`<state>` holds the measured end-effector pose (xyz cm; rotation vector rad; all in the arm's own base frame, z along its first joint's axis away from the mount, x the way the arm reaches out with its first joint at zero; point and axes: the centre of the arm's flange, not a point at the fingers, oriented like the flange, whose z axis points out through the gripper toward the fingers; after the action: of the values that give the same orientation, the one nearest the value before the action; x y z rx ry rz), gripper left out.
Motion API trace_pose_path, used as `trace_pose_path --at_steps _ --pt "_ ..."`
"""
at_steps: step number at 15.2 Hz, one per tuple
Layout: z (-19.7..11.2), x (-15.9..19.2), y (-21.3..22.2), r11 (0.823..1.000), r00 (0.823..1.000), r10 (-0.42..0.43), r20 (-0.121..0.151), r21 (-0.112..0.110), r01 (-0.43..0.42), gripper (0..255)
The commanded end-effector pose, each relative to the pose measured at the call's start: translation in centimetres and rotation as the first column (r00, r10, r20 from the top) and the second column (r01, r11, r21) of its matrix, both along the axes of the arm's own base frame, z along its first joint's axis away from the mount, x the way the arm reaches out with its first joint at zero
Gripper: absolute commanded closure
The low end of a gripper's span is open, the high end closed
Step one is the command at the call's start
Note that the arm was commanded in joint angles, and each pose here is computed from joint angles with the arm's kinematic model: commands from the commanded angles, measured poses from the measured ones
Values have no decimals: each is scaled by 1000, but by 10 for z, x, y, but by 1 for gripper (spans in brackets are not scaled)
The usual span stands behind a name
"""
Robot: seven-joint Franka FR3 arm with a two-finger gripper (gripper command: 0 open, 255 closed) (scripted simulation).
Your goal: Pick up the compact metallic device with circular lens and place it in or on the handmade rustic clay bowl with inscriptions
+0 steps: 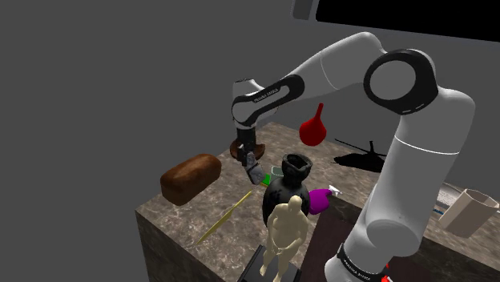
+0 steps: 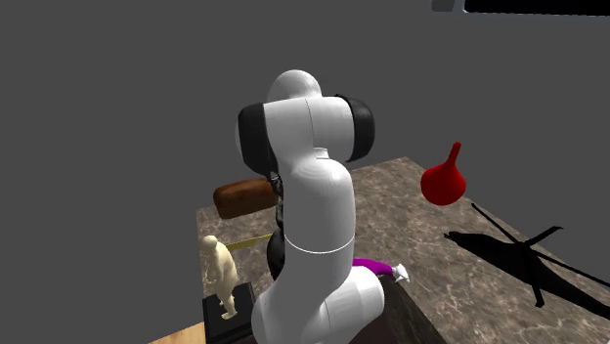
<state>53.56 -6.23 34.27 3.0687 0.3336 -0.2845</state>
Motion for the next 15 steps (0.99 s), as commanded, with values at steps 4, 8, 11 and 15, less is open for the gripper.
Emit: trace_pose_path --at_steps 4,8,11,15 --pt "28 0 1 1000 1000 0 0 0 0 255" --pt "45 0 1 1000 1000 0 0 0 0 255" --pt "41 26 -29 1000 1000 0 0 0 0 255" --pt "36 61 -68 1000 1000 0 0 0 0 255"
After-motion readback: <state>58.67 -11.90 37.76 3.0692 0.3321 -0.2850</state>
